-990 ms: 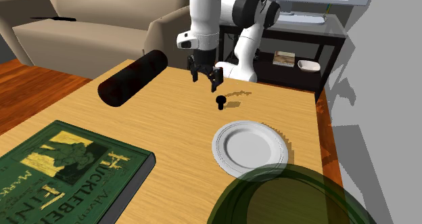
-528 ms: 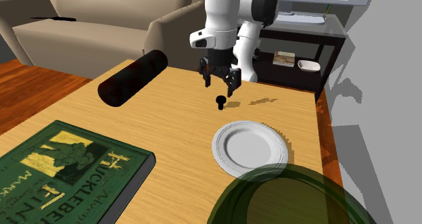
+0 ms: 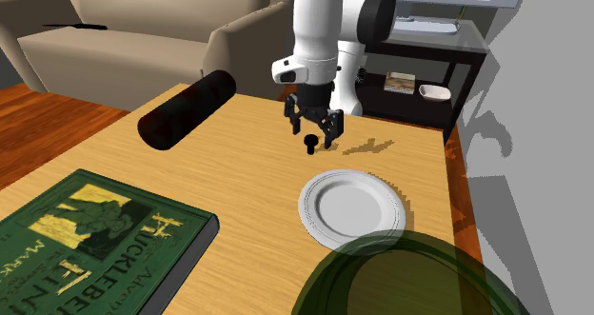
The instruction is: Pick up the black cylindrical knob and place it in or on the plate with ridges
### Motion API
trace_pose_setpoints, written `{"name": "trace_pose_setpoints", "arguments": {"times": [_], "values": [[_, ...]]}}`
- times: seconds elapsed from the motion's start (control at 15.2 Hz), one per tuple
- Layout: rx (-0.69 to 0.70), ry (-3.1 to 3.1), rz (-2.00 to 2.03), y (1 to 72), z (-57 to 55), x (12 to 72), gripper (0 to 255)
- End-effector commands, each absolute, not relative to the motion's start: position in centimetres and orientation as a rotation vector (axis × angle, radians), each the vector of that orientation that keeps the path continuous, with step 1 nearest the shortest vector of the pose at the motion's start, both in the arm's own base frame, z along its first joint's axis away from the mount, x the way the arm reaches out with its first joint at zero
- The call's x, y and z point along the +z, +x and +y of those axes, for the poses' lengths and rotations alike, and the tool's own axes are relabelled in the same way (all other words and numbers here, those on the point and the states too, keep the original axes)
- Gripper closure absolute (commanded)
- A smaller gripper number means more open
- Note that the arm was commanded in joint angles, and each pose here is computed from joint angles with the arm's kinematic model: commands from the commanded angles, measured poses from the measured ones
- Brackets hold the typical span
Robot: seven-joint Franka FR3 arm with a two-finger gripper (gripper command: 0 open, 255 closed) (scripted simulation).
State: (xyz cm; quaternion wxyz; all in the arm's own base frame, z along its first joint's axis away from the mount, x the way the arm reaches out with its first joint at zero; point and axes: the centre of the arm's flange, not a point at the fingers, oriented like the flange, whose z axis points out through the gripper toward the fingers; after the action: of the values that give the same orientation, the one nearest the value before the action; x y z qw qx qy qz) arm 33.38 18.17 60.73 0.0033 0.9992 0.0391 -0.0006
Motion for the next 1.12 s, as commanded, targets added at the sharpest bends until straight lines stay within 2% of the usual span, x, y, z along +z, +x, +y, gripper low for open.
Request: {"name": "trace_pose_setpoints", "arguments": {"times": [0.0, 0.46, 0.53, 1.06], "values": [[-0.001, 3.133, 0.123, 33.39, 18.17, 59.92, 0], [-0.001, 3.133, 0.123, 33.39, 18.17, 59.92, 0], [-0.001, 3.133, 0.123, 33.4, 18.17, 59.92, 255], [-0.001, 3.133, 0.123, 33.4, 18.16, 59.92, 255]]}}
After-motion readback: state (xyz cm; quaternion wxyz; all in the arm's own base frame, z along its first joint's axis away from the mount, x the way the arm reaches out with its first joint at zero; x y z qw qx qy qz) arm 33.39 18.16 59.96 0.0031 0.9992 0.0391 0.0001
